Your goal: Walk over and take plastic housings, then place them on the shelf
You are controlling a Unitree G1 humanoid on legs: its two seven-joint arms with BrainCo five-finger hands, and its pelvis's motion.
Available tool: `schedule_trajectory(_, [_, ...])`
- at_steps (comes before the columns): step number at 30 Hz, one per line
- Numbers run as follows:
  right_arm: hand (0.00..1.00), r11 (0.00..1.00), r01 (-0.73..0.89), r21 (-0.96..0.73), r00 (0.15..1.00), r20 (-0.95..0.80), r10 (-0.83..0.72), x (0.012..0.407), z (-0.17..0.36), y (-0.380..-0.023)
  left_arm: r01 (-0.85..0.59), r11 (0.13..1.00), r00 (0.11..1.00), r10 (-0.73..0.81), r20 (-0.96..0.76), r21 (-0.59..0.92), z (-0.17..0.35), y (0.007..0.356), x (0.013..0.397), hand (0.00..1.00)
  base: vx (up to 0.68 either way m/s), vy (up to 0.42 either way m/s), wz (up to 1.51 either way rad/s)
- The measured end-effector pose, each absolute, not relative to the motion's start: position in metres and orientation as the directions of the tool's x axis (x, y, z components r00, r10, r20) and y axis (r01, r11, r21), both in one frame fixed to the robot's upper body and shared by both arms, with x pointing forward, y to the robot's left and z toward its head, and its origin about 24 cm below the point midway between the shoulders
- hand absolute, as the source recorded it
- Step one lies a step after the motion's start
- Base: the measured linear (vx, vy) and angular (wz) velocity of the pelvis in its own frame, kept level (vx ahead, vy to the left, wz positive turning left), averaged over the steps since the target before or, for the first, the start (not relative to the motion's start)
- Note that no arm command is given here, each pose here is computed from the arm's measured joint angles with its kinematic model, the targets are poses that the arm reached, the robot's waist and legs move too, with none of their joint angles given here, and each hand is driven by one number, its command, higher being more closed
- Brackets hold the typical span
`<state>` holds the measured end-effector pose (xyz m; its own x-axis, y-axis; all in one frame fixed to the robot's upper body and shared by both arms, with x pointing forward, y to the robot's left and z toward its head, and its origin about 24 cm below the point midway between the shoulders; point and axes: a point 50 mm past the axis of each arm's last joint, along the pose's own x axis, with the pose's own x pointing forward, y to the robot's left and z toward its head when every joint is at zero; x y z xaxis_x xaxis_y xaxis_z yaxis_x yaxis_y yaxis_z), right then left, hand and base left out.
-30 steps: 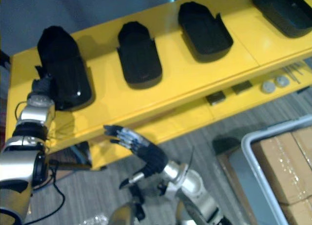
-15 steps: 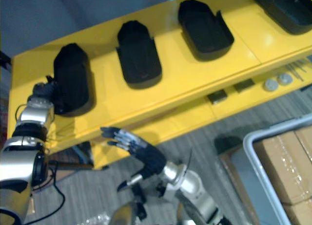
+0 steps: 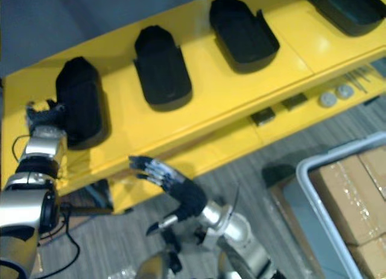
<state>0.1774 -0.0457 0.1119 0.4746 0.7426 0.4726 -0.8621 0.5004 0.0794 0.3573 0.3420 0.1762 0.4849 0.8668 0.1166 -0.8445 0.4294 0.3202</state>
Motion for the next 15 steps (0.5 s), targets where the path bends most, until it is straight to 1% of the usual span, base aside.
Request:
schedule_trajectory(2, [0.00, 0.528, -0.846, 0.071, 0.493, 0.481, 0.725, 0.175, 0.111, -0.048, -0.897, 0.384, 0.427, 0.879, 0.211, 0.218, 0.191, 0.340, 0.356, 0.00, 0.01, 0.006, -0.02])
schedule_trajectory(5, [0.00, 0.567, -0.822, 0.047, 0.516, 0.484, 0.707, 0.174, 0.110, -0.048, -0.915, 0.389, 0.402, 0.862, 0.309, 0.108, 0.209, 0.335, 0.355, 0.00, 0.01, 0.024, -0.05])
schedule_trajectory(8, [0.00, 0.655, -0.755, 0.030, 0.586, 0.476, 0.655, 0.178, 0.107, -0.051, -0.897, 0.443, 0.408, 0.827, 0.386, -0.001, 0.224, 0.327, 0.355, 0.00, 0.06, 0.019, -0.09])
schedule_trajectory(10, [0.00, 0.744, -0.667, 0.043, 0.668, 0.476, 0.571, 0.185, 0.104, -0.059, -0.848, 0.516, 0.433, 0.806, 0.403, -0.121, 0.229, 0.320, 0.357, 0.00, 0.05, 0.002, -0.02])
schedule_trajectory(12, [0.00, 0.796, -0.604, 0.041, 0.706, 0.491, 0.511, 0.191, 0.107, -0.068, -0.802, 0.566, 0.447, 0.781, 0.436, -0.190, 0.234, 0.310, 0.358, 0.00, 0.01, -0.009, -0.02])
schedule_trajectory(14, [0.00, 0.825, -0.565, 0.030, 0.714, 0.520, 0.470, 0.196, 0.112, -0.076, -0.756, 0.612, 0.448, 0.743, 0.498, -0.233, 0.240, 0.301, 0.355, 0.00, 0.00, -0.023, -0.05])
schedule_trajectory(15, [0.00, 0.842, -0.539, 0.008, 0.716, 0.531, 0.453, 0.199, 0.114, -0.081, -0.714, 0.651, 0.451, 0.710, 0.541, -0.260, 0.243, 0.294, 0.351, 0.00, -0.02, -0.017, -0.04])
